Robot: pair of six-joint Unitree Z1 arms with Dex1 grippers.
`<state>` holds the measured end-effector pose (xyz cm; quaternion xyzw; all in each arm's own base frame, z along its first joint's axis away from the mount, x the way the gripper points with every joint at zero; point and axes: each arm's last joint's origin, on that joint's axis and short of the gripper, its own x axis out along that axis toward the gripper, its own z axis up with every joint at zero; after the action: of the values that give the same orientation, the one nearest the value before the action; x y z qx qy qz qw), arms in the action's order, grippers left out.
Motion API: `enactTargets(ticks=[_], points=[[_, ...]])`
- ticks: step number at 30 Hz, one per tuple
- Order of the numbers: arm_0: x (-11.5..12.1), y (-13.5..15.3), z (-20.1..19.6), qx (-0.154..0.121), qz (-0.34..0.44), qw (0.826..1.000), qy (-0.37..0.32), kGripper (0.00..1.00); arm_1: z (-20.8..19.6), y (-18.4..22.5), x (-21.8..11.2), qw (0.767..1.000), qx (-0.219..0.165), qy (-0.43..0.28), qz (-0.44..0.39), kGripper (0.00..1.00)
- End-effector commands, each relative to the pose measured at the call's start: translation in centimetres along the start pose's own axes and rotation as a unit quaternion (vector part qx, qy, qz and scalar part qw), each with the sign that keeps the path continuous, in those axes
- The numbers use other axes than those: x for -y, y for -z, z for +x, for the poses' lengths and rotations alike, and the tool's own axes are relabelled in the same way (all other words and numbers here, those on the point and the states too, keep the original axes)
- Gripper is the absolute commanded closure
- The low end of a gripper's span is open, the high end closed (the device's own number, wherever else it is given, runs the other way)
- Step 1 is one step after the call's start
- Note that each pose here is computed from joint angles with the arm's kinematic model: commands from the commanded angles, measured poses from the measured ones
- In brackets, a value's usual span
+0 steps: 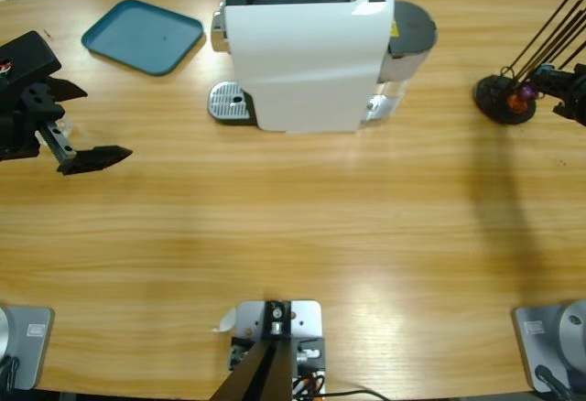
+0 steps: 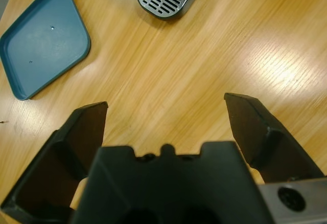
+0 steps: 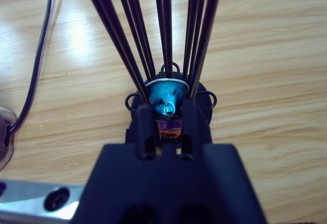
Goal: Pour coffee
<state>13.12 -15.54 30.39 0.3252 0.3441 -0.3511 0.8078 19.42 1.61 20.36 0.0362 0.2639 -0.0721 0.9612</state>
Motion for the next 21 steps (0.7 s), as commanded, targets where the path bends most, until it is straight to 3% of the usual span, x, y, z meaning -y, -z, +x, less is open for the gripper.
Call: enactTargets(ticks=[1, 21], points=[[0.5, 0.4, 1.2, -0.029, 0.001, 1.000, 0.000, 0.000, -1.9, -0.5, 0.5, 1.000, 0.029, -0.001, 0.001, 1.000], [0.8, 0.2, 1.9, -0.032, -0.003, 0.999, 0.004, 0.000, -5.7, -5.4, 0.6, 0.997, 0.082, -0.002, 0.017, 1.000]])
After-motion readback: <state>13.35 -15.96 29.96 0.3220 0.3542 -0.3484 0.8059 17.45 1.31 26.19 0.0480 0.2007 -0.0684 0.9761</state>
